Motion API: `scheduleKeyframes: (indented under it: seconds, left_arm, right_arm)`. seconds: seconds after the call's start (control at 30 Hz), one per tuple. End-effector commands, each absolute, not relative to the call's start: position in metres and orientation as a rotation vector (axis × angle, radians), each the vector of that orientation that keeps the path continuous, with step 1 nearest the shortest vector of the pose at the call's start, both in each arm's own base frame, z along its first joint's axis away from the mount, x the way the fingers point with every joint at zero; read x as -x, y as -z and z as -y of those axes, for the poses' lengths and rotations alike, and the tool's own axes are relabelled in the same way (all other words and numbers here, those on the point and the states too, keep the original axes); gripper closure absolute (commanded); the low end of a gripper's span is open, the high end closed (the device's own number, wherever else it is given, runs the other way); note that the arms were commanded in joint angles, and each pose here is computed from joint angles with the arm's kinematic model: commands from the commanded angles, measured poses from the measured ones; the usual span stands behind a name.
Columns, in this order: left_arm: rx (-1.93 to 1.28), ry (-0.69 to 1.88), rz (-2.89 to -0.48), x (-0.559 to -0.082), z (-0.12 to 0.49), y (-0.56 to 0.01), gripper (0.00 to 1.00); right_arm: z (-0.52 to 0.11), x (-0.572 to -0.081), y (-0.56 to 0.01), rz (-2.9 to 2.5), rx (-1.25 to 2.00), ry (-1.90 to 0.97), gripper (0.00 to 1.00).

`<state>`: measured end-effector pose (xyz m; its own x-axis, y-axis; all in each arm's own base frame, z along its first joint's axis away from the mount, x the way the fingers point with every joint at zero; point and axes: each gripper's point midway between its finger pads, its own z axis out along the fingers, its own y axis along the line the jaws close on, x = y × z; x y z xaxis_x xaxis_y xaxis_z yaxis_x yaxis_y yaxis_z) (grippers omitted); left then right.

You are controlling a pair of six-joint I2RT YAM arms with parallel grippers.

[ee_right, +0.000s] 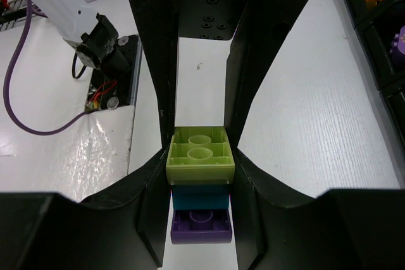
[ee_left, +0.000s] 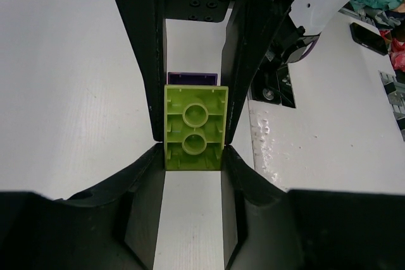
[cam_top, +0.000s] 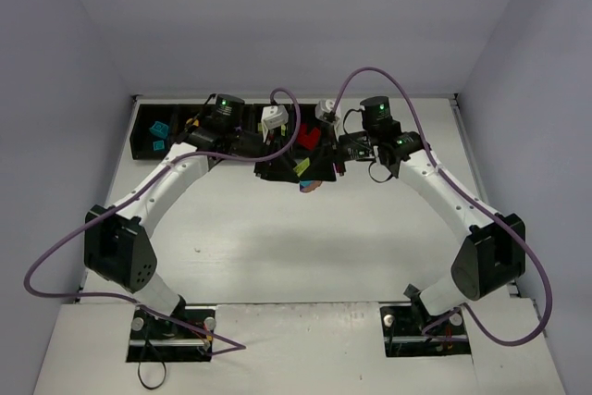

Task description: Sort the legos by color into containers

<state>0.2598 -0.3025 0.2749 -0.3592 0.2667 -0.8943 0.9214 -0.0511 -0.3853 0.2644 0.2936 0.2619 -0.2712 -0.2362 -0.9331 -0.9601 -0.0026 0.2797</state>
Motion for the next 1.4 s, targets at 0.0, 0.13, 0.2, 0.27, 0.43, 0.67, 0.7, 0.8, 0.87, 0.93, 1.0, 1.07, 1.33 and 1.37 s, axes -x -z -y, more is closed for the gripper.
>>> scheduleKeyframes:
  seconds: [0.0, 0.13, 0.2, 0.27, 0.43, 0.67, 0.7, 0.8, 0.87, 0.93, 1.0, 1.07, 1.33, 1.37]
  left_arm:
    - [-1.331, 1.413, -1.484, -0.26, 0.308, -0.303, 1.0]
    - [-1.339, 1.416, -1.474, -0.257, 0.307, -0.303, 1.0]
    - [-1.342, 1.413, -1.47, -0.256, 0.307, -0.302, 1.0]
    - [-1.342, 1.41, -1.468, -0.256, 0.306, -0.303, 1.0]
    - [-1.332, 1.393, -1.479, -0.258, 0.305, -0.302, 1.0]
    - [-1.322, 1.376, -1.49, -0.26, 0.303, -0.301, 1.0]
    - [-1.322, 1.376, -1.49, -0.26, 0.303, -0.301, 1.0]
    - [-1.321, 1.375, -1.491, -0.261, 0.303, -0.3, 1.0]
    - [-1.321, 1.377, -1.488, -0.26, 0.302, -0.301, 1.0]
    - [-1.322, 1.375, -1.484, -0.26, 0.301, -0.302, 1.0]
    - [-1.323, 1.375, -1.481, -0.26, 0.301, -0.303, 1.0]
    - [-1.325, 1.379, -1.477, -0.258, 0.301, -0.304, 1.0]
    - [-1.339, 1.393, -1.466, -0.249, 0.298, -0.306, 1.0]
    - [-1.343, 1.392, -1.463, -0.249, 0.298, -0.305, 1.0]
  right_arm:
    - [-0.299, -0.259, -0.285, -1.427, 1.326, -1.303, 0.94]
    - [-0.299, -0.255, -0.284, -1.431, 1.327, -1.315, 0.92]
    - [-0.299, -0.255, -0.283, -1.436, 1.325, -1.317, 0.84]
    - [-0.298, -0.255, -0.282, -1.439, 1.324, -1.316, 0.76]
    - [-0.296, -0.255, -0.28, -1.46, 1.311, -1.298, 0.57]
    - [-0.291, -0.255, -0.276, -1.491, 1.289, -1.256, 0.44]
    - [-0.291, -0.254, -0.276, -1.494, 1.288, -1.255, 0.44]
    - [-0.289, -0.255, -0.274, -1.509, 1.278, -1.24, 0.44]
    - [-0.288, -0.256, -0.272, -1.522, 1.272, -1.229, 0.45]
    - [-0.287, -0.257, -0.27, -1.529, 1.268, -1.22, 0.46]
    - [-0.286, -0.257, -0.268, -1.543, 1.264, -1.217, 0.48]
    - [-0.286, -0.257, -0.266, -1.547, 1.264, -1.22, 0.49]
    - [-0.284, -0.263, -0.261, -1.565, 1.263, -1.18, 0.38]
    - [-0.284, -0.263, -0.26, -1.568, 1.263, -1.175, 0.37]
